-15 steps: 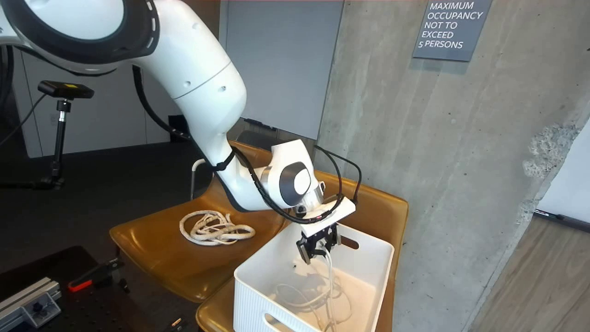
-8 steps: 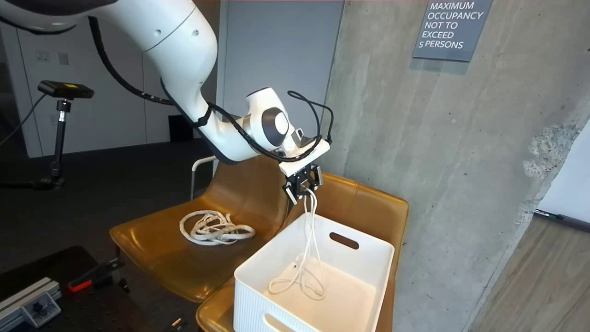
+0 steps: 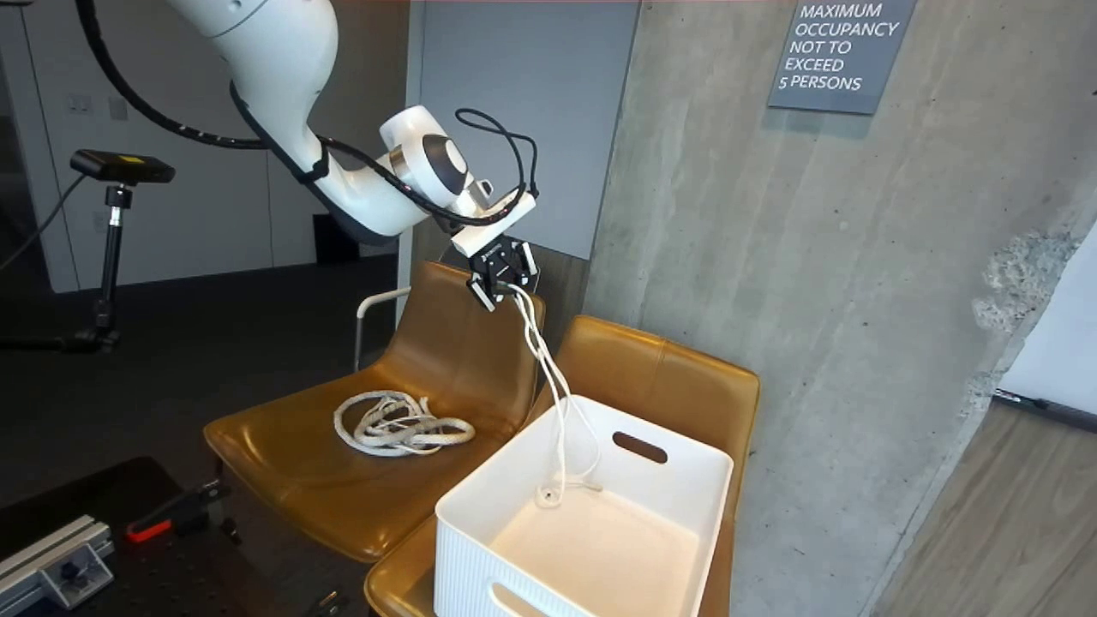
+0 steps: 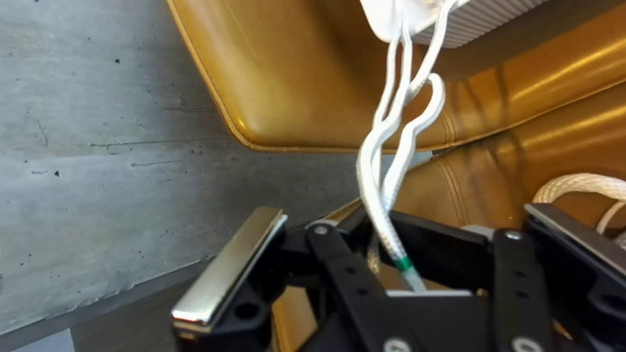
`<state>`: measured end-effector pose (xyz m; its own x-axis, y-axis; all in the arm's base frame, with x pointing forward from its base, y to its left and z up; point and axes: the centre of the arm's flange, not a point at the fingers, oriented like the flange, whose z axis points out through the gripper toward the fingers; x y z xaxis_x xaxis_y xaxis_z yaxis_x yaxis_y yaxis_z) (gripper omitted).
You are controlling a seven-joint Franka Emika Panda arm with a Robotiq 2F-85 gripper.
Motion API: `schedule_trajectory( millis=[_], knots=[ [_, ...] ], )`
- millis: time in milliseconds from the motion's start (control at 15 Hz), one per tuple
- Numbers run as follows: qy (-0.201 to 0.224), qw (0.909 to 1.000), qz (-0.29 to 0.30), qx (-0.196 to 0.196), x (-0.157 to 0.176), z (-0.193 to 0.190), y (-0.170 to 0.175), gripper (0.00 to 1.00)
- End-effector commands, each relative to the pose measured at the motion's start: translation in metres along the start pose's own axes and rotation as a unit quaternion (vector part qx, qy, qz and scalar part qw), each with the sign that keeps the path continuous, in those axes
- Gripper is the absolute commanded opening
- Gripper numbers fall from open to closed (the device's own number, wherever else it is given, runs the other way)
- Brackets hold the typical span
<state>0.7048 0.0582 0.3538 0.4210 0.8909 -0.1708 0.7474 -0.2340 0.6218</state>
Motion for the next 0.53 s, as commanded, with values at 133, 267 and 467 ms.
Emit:
schedule_trajectory(
  millis=[133, 267, 467],
  knots=[
    [0.02, 0.9995, 0.002, -0.023, 0.102, -0.106, -0.008, 0.0],
    [0.028, 0.9992, -0.002, -0.027, 0.148, -0.142, -0.033, 0.0],
    [0.027, 0.9994, -0.007, -0.022, 0.211, -0.18, -0.097, 0.0]
  ],
)
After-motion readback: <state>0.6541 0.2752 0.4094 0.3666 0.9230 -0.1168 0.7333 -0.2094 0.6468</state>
